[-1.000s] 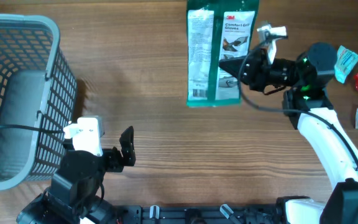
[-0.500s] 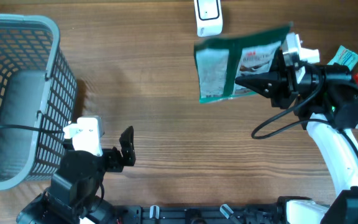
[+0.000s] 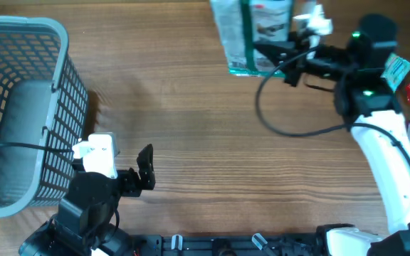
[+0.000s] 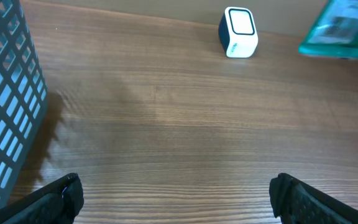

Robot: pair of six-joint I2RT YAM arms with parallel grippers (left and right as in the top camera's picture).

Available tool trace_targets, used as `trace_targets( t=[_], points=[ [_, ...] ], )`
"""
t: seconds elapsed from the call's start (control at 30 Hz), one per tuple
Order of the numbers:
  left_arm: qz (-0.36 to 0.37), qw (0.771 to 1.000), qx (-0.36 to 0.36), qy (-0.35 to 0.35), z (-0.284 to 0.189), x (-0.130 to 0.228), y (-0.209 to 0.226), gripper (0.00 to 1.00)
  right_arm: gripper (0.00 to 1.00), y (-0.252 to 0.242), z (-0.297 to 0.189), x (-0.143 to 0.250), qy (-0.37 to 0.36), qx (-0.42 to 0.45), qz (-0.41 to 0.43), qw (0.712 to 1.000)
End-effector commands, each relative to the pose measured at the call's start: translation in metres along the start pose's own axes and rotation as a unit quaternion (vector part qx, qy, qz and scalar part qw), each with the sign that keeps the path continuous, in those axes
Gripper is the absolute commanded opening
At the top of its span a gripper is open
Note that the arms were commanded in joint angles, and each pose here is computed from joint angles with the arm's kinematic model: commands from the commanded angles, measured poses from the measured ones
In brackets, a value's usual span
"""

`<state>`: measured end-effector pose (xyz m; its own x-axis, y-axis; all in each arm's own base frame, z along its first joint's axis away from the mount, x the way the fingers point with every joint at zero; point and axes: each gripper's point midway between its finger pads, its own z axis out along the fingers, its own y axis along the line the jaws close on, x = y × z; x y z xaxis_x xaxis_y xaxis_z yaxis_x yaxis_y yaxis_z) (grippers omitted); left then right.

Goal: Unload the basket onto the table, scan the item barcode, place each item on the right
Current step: 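Carry the gloves pack up to the white scanner with the right gripper, then carry the gloves pack to the right pile and release it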

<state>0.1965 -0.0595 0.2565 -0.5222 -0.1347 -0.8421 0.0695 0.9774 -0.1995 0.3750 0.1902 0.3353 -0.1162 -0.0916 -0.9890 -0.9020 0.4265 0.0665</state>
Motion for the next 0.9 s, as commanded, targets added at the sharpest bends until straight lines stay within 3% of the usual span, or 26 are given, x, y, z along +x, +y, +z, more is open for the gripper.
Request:
trace_targets(
  t=[0.0, 0.1, 0.3, 0.53, 0.77, 0.87],
  points=[
    [0.003, 1.000, -0.004, -0.011, -0.003, -0.007, 0.001, 1.00, 0.04, -0.046, 0.022, 0.017, 0.098, 0.211, -0.154, 0.960],
    [0.003, 1.000, -0.004, -0.011, -0.003, -0.007, 0.001, 1.00, 0.04, -0.070, 0.037, 0.024, 0.119, 0.288, -0.190, 0.931],
    [0.003, 1.000, -0.004, -0.011, -0.003, -0.007, 0.001, 1.00, 0.05, -0.120, 0.064, 0.047, 0.106, 0.346, -0.228, 0.904],
    [0.003, 1.000, -0.004, -0.011, -0.003, -0.007, 0.001, 1.00, 0.05, -0.149, 0.098, 0.059, 0.040, 0.364, -0.268, 0.891],
    [0.003, 1.000, -0.004, -0.011, -0.003, -0.007, 0.001, 1.00, 0.04, -0.184, 0.134, 0.079, 0.051, 0.377, -0.266, 0.886],
    [0.003, 1.000, -0.004, -0.011, -0.003, -0.007, 0.001, 1.00, 0.05, -0.187, 0.138, 0.094, 0.092, 0.379, -0.297, 0.872]
  ],
)
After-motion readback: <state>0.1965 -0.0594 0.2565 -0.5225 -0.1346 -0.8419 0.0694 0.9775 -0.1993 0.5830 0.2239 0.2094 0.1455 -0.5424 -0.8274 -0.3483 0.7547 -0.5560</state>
